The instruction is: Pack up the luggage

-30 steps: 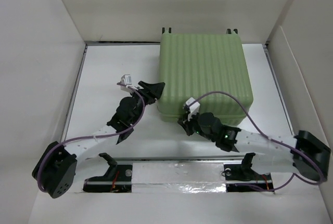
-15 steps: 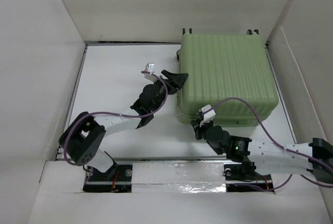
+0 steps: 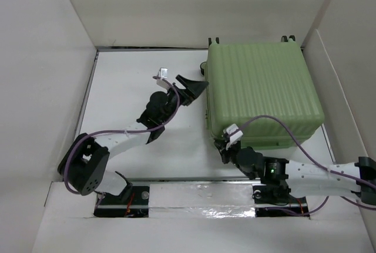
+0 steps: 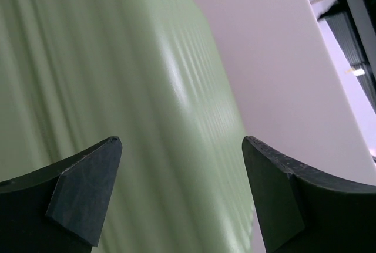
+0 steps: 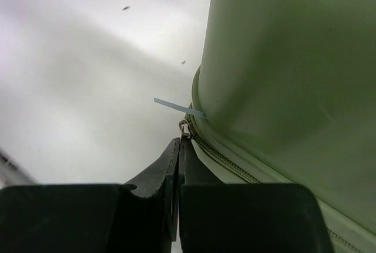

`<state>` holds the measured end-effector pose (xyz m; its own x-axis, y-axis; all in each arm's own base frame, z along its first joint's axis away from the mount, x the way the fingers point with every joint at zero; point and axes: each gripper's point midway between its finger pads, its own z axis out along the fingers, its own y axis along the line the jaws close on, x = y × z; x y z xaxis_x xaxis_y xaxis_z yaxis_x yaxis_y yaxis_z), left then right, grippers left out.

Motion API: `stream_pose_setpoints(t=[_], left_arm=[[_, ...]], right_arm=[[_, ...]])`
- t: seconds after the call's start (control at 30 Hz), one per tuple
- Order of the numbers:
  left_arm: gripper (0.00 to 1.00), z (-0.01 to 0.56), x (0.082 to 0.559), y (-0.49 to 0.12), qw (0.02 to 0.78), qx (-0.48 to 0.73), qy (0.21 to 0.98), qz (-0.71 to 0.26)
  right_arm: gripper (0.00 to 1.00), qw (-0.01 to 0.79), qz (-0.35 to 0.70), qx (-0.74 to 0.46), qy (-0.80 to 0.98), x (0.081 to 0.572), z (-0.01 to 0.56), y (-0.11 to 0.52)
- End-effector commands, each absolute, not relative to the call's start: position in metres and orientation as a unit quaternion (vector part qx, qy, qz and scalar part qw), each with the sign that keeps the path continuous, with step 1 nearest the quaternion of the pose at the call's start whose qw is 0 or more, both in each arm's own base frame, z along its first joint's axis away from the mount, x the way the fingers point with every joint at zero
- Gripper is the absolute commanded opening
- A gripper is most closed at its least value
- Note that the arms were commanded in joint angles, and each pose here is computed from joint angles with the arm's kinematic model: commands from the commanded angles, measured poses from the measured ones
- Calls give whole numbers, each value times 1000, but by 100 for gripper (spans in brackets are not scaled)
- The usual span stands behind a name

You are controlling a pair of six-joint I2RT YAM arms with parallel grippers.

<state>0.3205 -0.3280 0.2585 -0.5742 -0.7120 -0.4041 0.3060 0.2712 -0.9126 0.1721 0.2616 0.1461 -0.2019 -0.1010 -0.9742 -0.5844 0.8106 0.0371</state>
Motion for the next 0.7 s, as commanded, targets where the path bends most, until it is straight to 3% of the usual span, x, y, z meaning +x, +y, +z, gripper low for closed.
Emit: stream_pose_setpoints(t=[0.0,0.17,0.33,0.67], left_arm=[[83,266,354,-280,499,-159,677,-517],[89,264,432,-271,537,-139,713,-428],[91,235,506,-294,488,-91,761,-419],[96,232,549,-333,449,-62,746,-488]], right_arm=[[0,536,404,-288,682,105,198,305],[0,461,472,-306,687,61,178,292],[0,452,461,-289,707,63,170,281],[0,456,452,-291,709,65,173,283]])
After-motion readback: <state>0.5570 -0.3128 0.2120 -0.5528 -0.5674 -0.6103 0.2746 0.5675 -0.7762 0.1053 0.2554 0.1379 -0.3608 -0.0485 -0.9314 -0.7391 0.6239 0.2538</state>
